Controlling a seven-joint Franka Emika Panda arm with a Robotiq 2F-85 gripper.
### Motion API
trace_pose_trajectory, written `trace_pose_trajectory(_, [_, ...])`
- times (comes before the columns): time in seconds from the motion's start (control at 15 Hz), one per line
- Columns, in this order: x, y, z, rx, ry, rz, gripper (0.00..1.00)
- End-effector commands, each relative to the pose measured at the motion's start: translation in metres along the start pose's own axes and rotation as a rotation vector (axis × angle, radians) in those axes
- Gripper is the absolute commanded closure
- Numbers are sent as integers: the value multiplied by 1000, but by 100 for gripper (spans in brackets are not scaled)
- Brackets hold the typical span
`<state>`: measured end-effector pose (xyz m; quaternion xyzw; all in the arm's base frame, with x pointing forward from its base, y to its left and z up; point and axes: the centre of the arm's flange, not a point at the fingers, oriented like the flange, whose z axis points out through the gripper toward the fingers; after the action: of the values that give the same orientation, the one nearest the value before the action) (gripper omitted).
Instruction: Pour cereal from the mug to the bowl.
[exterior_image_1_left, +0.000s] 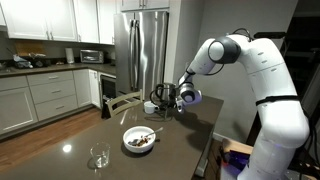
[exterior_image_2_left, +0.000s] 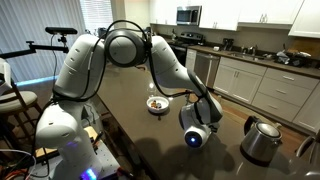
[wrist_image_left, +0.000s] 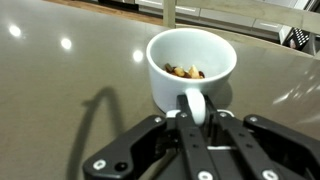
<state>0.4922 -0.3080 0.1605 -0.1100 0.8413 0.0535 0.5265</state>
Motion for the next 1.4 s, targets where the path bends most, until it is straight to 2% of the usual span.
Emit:
trace_pose_trajectory(0.0, [-20, 10, -33, 9, 63, -48, 96])
trace_pose_trajectory(0.4, [-32, 42, -66, -44, 137, -130, 96])
trace_pose_trajectory(0.8, [-44, 96, -79, -128, 166, -238, 96])
trace_pose_trajectory(1.33, [-90, 140, -72, -105, 151, -397, 96])
